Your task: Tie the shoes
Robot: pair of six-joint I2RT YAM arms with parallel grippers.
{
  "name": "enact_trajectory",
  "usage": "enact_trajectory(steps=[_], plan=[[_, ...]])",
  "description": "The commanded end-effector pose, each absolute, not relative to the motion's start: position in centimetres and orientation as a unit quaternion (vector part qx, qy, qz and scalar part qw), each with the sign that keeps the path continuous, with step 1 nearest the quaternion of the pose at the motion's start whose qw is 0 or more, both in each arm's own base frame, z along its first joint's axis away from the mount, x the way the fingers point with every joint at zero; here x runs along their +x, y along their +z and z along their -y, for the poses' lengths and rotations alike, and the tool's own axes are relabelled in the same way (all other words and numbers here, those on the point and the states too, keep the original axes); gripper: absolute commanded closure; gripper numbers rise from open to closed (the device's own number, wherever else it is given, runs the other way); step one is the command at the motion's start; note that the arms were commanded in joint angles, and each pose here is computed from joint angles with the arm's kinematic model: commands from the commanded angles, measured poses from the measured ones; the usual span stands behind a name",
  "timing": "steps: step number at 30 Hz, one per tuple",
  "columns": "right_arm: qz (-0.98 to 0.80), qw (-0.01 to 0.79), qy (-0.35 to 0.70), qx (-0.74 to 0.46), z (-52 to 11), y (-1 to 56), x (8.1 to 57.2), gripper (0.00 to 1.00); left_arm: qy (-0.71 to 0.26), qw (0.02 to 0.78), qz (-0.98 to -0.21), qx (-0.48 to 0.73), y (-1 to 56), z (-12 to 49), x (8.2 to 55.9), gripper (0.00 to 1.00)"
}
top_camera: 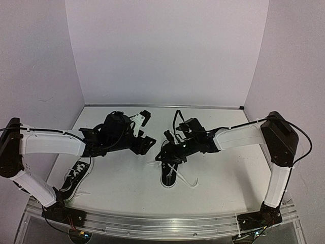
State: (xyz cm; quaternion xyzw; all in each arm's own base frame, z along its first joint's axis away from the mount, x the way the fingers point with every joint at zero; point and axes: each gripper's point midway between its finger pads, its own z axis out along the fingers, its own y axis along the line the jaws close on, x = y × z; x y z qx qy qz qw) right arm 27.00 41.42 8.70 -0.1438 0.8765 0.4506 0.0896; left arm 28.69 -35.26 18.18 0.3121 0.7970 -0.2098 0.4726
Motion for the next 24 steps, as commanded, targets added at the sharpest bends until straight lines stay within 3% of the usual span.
enact_trajectory(steps=[1,7,10,16,24], plan=[[-0.854,0.126,0.475,-0.168,-42.4,12.6,27.7,0.53,-0.246,0.497,-0.791,0.258,20.6,34.0,29.7,0.24],[-0.839,0.187,0.471,-0.198,-40.5,18.4,27.8,0.36,-0.284,0.44,-0.796,0.304,18.1,35.9,28.2,0.21],[-0.839,0.211,0.463,-0.191,-38.4,19.8,28.8,0.34,-0.32,0.408,-0.785,0.339,17.1,37.4,26.9,0.22],[-0.871,0.211,0.407,-0.174,-34.8,16.4,31.3,0.43,-0.36,0.356,-0.768,0.392,15.2,39.9,25.4,0.27],[-0.893,0.185,0.366,-0.185,-34.8,11.9,32.1,0.55,-0.399,0.319,-0.753,0.415,14.0,42.3,24.7,0.29]])
